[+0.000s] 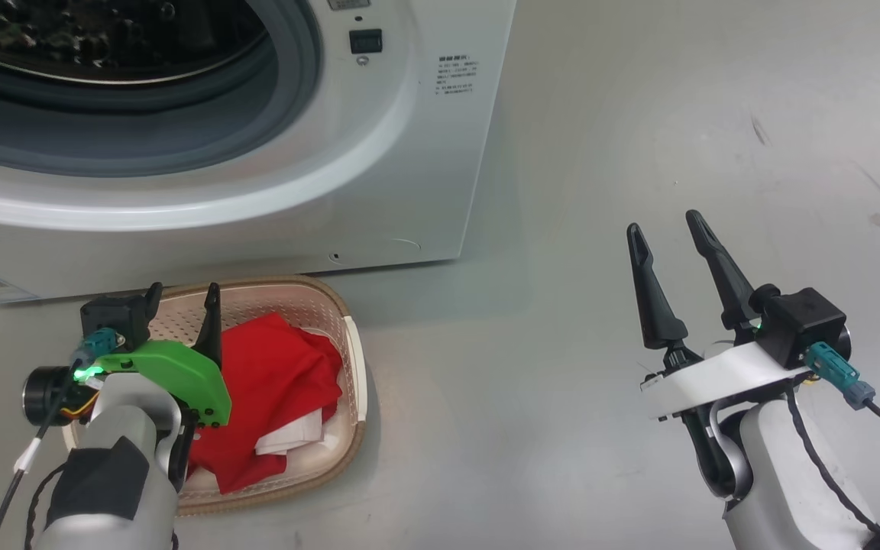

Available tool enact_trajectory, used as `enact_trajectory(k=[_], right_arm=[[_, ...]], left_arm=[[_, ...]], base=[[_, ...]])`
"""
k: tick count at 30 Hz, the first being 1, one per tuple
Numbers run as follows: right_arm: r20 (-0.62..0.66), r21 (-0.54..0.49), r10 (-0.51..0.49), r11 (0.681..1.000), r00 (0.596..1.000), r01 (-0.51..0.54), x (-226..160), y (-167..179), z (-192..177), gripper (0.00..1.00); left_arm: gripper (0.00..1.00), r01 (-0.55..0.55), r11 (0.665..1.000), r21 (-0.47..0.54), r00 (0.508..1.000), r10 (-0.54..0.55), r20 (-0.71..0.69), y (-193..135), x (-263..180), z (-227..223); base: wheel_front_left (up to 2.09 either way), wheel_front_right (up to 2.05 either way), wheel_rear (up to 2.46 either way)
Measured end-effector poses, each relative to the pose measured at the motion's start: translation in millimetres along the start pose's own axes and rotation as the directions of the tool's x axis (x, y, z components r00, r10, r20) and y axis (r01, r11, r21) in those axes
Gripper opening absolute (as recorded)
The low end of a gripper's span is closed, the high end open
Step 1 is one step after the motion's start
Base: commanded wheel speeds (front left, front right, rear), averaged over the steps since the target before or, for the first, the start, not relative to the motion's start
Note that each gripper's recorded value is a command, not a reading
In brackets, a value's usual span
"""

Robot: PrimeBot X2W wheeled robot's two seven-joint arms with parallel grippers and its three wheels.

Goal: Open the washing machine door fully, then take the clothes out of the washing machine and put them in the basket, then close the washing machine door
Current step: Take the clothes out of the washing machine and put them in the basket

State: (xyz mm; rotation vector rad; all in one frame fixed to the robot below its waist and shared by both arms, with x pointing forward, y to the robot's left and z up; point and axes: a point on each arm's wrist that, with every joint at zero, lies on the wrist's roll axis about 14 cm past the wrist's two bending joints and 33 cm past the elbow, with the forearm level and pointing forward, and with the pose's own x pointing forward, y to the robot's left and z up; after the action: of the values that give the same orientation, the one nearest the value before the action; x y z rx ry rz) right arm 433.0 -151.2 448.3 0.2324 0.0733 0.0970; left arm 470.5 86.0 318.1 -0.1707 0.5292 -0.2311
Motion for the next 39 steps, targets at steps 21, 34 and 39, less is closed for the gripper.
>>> enact_trajectory(k=[21, 34, 39], right_arm=[[0.127, 0.013, 0.078, 0.997, 0.989, -0.081, -32.8, 35.0, 46.2, 1.0], [0.166, 0.006, 0.083, 0.996, 0.983, -0.085, -42.7, 37.9, 59.2, 1.0], [0.16, 0.009, 0.072, 0.997, 0.985, -0.075, -47.9, 35.9, 56.5, 1.0]], left_arm=[[1.0, -0.05, 0.997, -0.052, 0.873, 0.069, 0.482, 15.9, -102.0, 135.3], [1.0, -0.072, 0.996, -0.055, 0.875, 0.09, 0.475, 18.9, -134.1, 109.7], [1.0, -0.069, 0.996, -0.055, 0.873, 0.086, 0.481, 16.4, -140.0, 106.9]], base=[[0.0, 0.0, 0.0], [0.0, 0.0, 0.0], [0.0, 0.0, 0.0]])
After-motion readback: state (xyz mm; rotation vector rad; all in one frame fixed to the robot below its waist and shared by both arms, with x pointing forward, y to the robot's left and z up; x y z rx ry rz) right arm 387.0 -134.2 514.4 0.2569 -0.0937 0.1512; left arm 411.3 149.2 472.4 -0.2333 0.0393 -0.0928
